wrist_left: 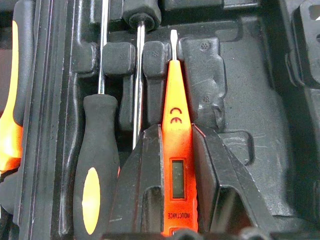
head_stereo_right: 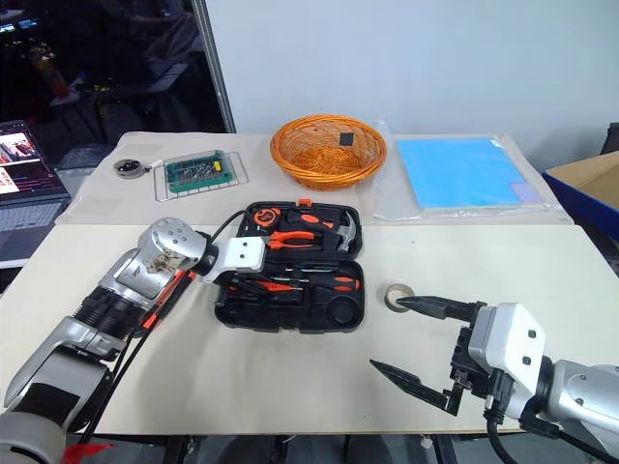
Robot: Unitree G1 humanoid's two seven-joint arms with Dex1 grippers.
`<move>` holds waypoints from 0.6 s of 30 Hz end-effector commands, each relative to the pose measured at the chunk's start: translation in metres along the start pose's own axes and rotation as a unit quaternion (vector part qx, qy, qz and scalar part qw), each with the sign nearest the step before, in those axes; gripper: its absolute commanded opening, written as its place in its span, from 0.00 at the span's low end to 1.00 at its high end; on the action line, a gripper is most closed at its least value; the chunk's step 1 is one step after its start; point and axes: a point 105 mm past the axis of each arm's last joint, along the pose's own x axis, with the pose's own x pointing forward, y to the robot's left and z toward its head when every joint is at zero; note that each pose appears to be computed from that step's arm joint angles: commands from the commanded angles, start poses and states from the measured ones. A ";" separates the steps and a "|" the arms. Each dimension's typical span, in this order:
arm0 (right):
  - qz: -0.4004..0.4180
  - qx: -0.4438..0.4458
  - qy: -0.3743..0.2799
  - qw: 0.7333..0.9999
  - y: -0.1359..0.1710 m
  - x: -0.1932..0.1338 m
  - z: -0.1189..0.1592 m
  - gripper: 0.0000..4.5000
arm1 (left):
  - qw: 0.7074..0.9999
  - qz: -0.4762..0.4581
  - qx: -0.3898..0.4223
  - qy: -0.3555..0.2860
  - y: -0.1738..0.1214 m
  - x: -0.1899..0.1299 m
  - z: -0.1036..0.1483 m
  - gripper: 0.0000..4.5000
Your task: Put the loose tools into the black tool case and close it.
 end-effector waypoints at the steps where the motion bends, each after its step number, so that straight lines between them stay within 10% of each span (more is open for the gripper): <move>1: 0.007 -0.013 -0.011 1.000 0.002 0.002 0.006 1.00 | 0.999 -0.026 -0.030 -0.011 -0.011 0.000 -0.008 0.31; 5: 0.007 -0.012 -0.010 1.000 0.002 0.001 0.005 1.00 | 0.994 0.007 -0.059 -0.097 -0.005 -0.021 0.011 0.60; 8: 0.007 -0.012 -0.010 1.000 0.001 0.001 0.004 1.00 | 0.982 0.022 -0.100 -0.157 -0.003 -0.042 0.015 0.60; 15: 0.006 -0.011 -0.022 1.000 -0.005 0.007 0.002 1.00 | 0.955 0.117 -0.180 -0.207 0.001 -0.042 -0.002 0.03; 18: 0.005 -0.011 -0.023 1.000 -0.008 0.008 0.001 1.00 | 0.951 0.129 -0.196 -0.200 -0.010 -0.027 -0.007 0.01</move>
